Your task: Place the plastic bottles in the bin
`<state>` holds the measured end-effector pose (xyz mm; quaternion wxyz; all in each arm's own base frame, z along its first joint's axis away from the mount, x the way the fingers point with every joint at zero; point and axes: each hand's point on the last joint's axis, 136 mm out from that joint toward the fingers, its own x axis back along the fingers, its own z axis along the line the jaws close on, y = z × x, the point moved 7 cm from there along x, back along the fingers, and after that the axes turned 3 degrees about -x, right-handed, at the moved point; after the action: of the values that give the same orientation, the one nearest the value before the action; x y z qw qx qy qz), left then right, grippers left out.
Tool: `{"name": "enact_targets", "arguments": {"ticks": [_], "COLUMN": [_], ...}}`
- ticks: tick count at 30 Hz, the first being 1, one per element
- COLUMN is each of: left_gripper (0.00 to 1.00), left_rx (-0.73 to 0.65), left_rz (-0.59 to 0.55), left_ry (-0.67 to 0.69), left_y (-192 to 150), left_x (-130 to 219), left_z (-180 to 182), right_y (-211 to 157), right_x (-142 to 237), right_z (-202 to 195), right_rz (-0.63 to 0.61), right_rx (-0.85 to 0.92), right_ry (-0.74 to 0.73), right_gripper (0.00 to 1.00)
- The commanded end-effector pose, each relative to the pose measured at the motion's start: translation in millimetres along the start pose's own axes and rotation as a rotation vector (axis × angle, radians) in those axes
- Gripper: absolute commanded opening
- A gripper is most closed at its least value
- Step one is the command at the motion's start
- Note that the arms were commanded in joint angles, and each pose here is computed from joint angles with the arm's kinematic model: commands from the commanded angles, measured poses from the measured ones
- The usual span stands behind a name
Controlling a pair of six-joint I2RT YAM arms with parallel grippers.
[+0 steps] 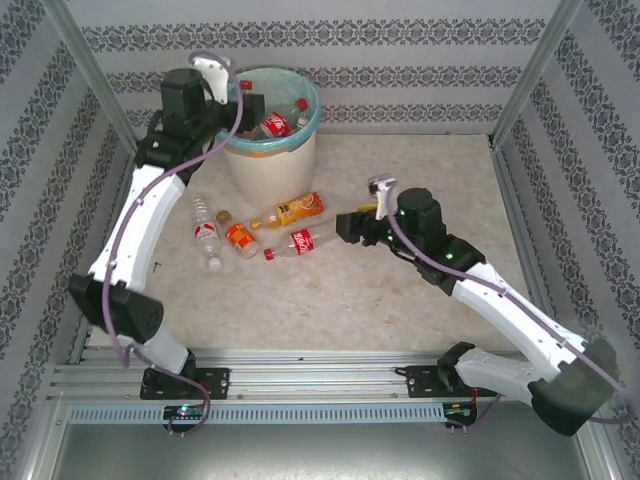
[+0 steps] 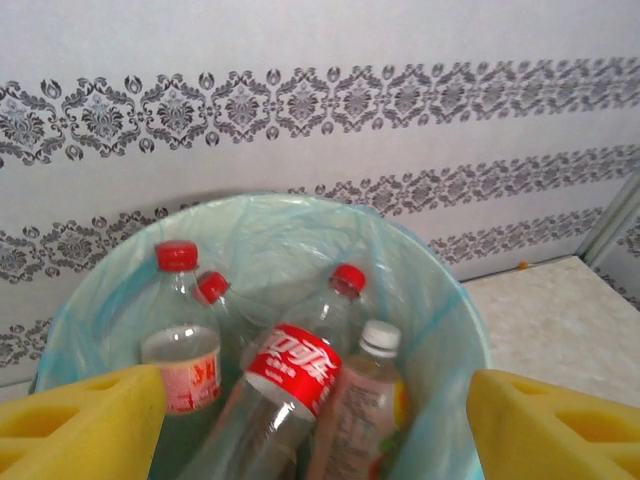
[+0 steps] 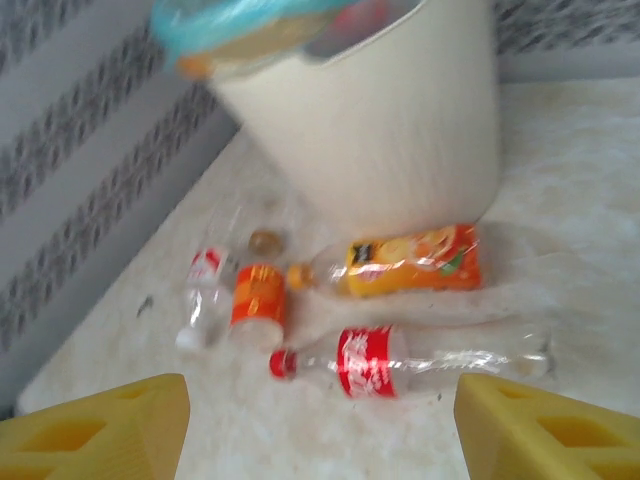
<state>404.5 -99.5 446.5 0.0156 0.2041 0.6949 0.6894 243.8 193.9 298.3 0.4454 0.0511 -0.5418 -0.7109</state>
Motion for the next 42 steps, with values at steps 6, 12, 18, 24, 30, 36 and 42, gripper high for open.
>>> {"name": "enact_targets", "arguments": {"ticks": [6, 12, 18, 24, 30, 36, 42], "left_gripper": [0.79, 0.80, 0.82, 0.84, 0.85, 0.87, 0.87], "left_rx": [0.086, 0.066, 0.051, 0.053, 0.056, 0.046, 0.049], "left_rz": [0.047, 0.168, 0.222, 0.229, 0.235, 0.227, 0.228], "left_ry": [0.021, -0.001, -0.019, 0.001, 0.035, 0.069, 0.064], "left_y": [-62, -137, -189, -222, -234, -236, -237], "left_x": [79, 128, 156, 161, 163, 167, 165], "left_z": [-11, -16, -18, -15, -12, -8, -9], "right_y": [-28, -41, -54, -63, -79, -95, -110], "right_x": [-49, -93, -134, -163, -183, -199, -209], "right_z": [0, -12, -22, -32, -48, -62, -71], "right_rz": [0.290, 0.348, 0.400, 0.442, 0.535, 0.613, 0.694], "right_rx": [0.579, 0.843, 0.961, 1.041, 1.086, 1.098, 1.116], "right_ry": [0.164, 0.271, 0.309, 0.315, 0.321, 0.304, 0.300], "right_gripper": [0.74, 0.77, 0.77, 0.77, 0.77, 0.77, 0.76]}}
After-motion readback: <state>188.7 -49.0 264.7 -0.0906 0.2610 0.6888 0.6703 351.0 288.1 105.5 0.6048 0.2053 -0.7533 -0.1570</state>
